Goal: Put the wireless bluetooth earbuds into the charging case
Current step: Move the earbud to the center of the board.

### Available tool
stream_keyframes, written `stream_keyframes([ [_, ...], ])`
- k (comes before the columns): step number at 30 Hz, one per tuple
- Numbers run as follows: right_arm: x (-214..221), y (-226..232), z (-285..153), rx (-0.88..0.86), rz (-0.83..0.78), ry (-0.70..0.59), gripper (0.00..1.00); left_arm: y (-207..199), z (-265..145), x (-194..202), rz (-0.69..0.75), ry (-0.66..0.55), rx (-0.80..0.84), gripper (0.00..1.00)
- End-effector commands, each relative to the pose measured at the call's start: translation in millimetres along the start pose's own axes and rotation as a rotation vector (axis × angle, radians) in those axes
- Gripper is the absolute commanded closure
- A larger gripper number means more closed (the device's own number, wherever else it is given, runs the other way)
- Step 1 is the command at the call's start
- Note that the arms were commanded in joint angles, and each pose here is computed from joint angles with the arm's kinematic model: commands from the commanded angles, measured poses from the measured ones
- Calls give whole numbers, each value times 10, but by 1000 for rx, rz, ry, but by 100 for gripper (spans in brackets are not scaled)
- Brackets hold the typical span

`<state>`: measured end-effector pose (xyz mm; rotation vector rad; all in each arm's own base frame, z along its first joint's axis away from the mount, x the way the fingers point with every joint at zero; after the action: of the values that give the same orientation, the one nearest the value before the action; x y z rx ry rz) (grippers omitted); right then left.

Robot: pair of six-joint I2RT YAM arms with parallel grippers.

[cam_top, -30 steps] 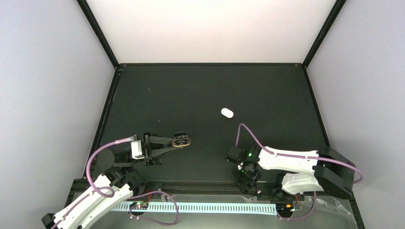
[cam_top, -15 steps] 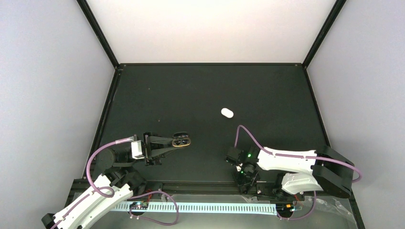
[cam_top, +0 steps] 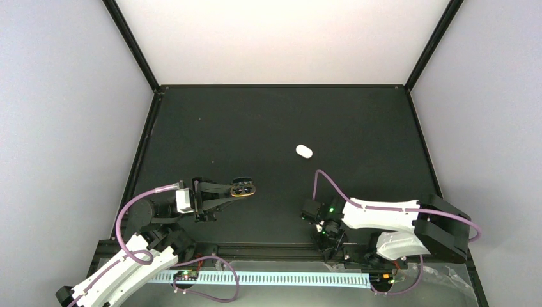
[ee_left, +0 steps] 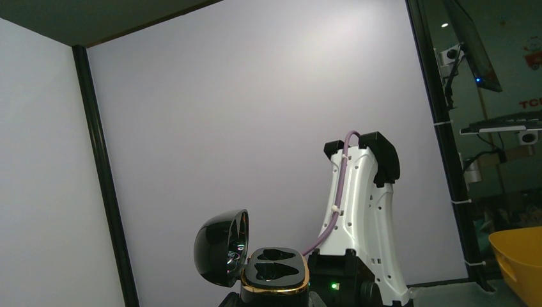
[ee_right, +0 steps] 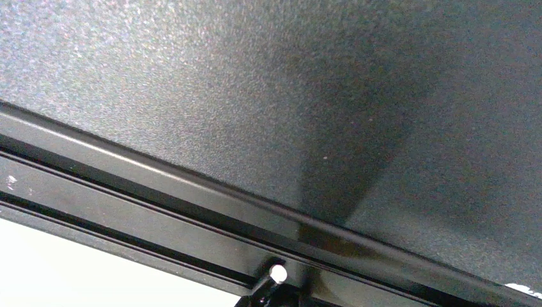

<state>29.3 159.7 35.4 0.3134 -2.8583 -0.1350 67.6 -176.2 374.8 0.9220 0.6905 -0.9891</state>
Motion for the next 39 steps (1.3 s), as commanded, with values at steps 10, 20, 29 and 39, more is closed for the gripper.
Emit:
stream_keyframes([
  [10, -276, 177, -283, 0, -21, -180, 91, 5, 29, -60, 12, -12, 6, 98],
  [20, -804, 452, -631, -76, 25, -336, 91, 11, 19, -74, 21, -14, -3, 98],
  [29, -1608, 659, -782, -209, 194, -453, 90, 14, 16, -75, 24, -14, -7, 98],
  [39, -1982, 849, -941, -330, 221, -457, 70, 13, 13, -86, 35, -15, -9, 98],
])
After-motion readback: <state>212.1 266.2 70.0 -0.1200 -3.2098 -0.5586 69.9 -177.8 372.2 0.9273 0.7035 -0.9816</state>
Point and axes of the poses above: each gripper's point midway between its finger pads, its own z axis out along the fingers, its own y axis along the line the jaws close on, x = y × z, the point moved 3 cm from there along -z, back along the fingers, and after that the axes turned 8 degrees about z, right-handed, at the moved point
